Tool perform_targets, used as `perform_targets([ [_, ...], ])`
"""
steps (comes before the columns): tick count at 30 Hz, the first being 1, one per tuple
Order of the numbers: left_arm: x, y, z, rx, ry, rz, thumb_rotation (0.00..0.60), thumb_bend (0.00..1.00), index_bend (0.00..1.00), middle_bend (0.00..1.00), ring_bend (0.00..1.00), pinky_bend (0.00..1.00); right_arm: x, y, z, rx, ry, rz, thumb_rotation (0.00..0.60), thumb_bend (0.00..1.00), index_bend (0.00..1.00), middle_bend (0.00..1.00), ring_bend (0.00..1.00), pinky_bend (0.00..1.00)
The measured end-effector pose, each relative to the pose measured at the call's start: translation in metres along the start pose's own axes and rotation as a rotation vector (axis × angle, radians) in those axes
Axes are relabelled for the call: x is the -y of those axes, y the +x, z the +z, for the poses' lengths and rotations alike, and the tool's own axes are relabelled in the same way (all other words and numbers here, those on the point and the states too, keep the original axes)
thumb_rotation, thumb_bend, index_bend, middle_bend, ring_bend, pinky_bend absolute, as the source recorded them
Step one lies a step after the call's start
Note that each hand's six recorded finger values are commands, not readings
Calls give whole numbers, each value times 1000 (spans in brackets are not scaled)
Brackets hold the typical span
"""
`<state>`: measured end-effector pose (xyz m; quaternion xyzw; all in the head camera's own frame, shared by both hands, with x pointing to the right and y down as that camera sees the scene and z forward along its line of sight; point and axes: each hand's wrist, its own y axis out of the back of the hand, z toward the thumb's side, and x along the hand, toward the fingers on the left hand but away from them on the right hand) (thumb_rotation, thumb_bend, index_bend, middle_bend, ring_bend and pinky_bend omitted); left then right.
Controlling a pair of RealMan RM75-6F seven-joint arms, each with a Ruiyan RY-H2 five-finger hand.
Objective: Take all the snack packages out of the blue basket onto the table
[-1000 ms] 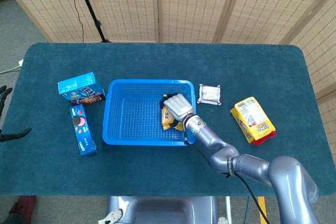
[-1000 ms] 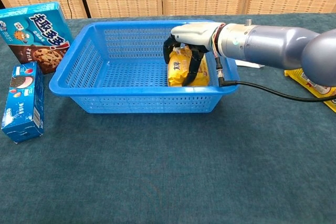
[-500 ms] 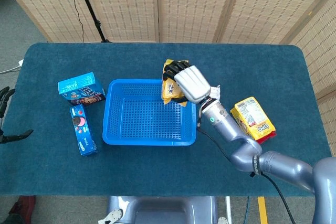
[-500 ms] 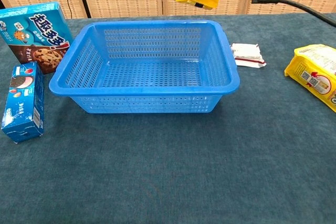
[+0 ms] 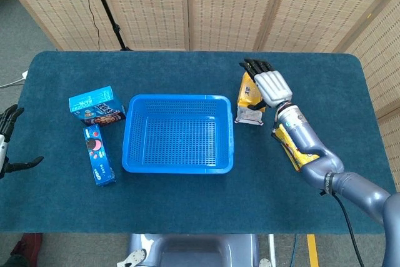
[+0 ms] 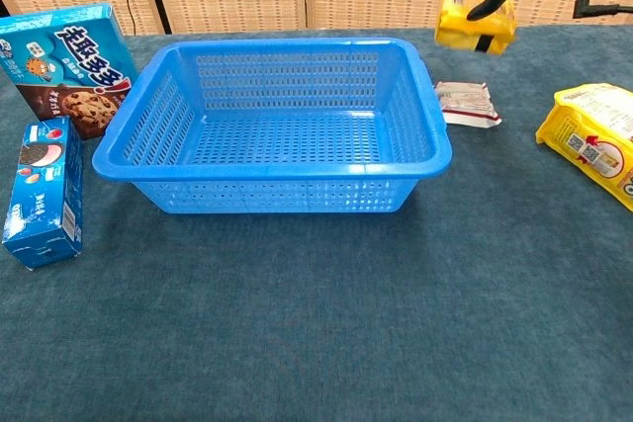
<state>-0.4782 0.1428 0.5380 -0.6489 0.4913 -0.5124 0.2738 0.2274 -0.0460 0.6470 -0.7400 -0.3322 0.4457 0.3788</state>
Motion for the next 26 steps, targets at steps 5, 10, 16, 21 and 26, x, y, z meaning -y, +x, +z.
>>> perform_targets([
  [5,2,-1,1,4,0,-5,600,36,0,0,0,0,-20,10,12,-50,-12,-46,600,0,0,0,0,0],
  [10,1,-9,0,3,-3,4,600,36,0,0,0,0,-40,44,21,-108,-26,-94,600,0,0,0,0,0],
  [16,2,-28,-11,-28,12,25,600,35,0,0,0,0,-39,113,5,-124,5,-126,600,0,0,0,0,0],
  [21,5,-44,-28,-62,37,45,600,36,0,0,0,0,-22,172,-23,-89,58,-156,600,0,0,0,0,0],
  [26,9,-51,-36,-53,58,58,600,35,0,0,0,0,0,217,-60,-2,107,-158,600,0,0,0,0,0],
])
